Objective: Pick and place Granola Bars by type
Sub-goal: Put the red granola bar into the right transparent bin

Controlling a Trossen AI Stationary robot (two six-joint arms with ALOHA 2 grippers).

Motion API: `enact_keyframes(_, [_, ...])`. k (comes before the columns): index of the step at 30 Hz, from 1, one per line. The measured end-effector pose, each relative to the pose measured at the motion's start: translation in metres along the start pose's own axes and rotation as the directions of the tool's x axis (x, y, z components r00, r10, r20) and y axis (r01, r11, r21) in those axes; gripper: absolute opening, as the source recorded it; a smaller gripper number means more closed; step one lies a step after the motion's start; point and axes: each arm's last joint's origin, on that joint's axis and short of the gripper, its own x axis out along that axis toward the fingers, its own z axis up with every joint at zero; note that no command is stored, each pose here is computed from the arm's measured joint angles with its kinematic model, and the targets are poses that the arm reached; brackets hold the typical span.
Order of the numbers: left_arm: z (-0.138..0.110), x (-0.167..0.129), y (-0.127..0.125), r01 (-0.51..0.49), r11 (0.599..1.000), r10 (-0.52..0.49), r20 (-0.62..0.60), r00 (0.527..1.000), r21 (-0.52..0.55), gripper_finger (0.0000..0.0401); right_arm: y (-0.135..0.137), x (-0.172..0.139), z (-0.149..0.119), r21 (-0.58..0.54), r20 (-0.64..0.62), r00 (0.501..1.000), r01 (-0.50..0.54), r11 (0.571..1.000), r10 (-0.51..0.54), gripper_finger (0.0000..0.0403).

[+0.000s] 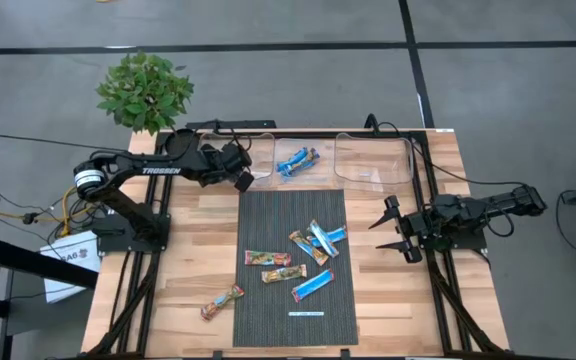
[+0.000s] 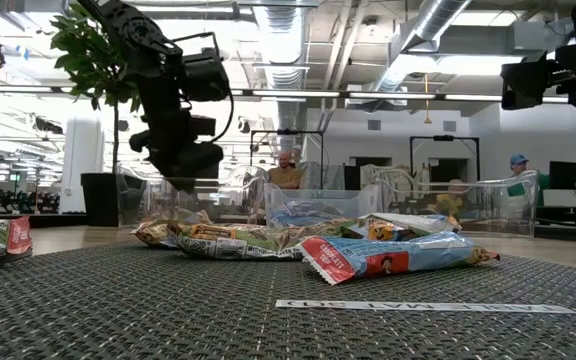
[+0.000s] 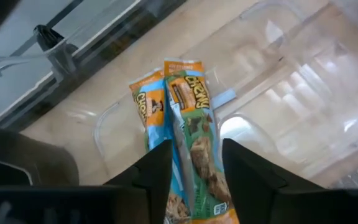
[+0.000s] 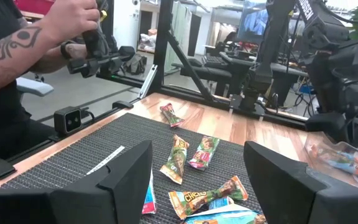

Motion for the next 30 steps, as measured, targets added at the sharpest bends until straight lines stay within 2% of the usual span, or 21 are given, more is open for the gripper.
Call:
enact_keyframes(4, [0.002, 0.0, -0.001, 0.005, 1.0, -0.006, 0.016, 1.0, 0.029, 0.0161, 0.0, 0.0, 0.0, 0.0, 0.0, 1.0, 0.0, 1.0, 0.0, 0.0249])
enact_keyframes(9, [0.009, -0.006, -0.007, 0.039, 0.996, -0.048, 0.108, 0.993, 0.083, 0.0166, 0.0, 0.0, 0.0, 0.0, 0.0, 1.0, 0.0, 1.0, 0.0, 0.0249])
enact_keyframes(14, [0.014, -0.023, -0.019, 0.075, 0.972, -0.122, 0.206, 0.971, 0.222, 0.0164, 0.0, 0.0, 0.0, 0.0, 0.0, 1.0, 0.0, 1.0, 0.0, 0.0249])
enact_keyframes(21, [0.005, -0.058, -0.041, 0.119, 0.885, -0.264, 0.274, 0.925, 0.449, 0.0163, 0.0, 0.0, 0.0, 0.0, 0.0, 1.0, 0.0, 1.0, 0.0, 0.0249])
enact_keyframes(27, [-0.016, -0.087, -0.069, 0.14, 0.767, -0.387, 0.277, 0.879, 0.626, 0.0163, 0.0, 0.0, 0.0, 0.0, 0.0, 1.0, 0.0, 1.0, 0.0, 0.0249])
enact_keyframes(30, [-0.031, -0.101, -0.083, 0.202, 0.682, -0.486, 0.229, 0.844, 0.703, 0.0163, 0.0, 0.0, 0.0, 0.0, 0.0, 1.0, 0.0, 1.0, 0.0, 0.0249])
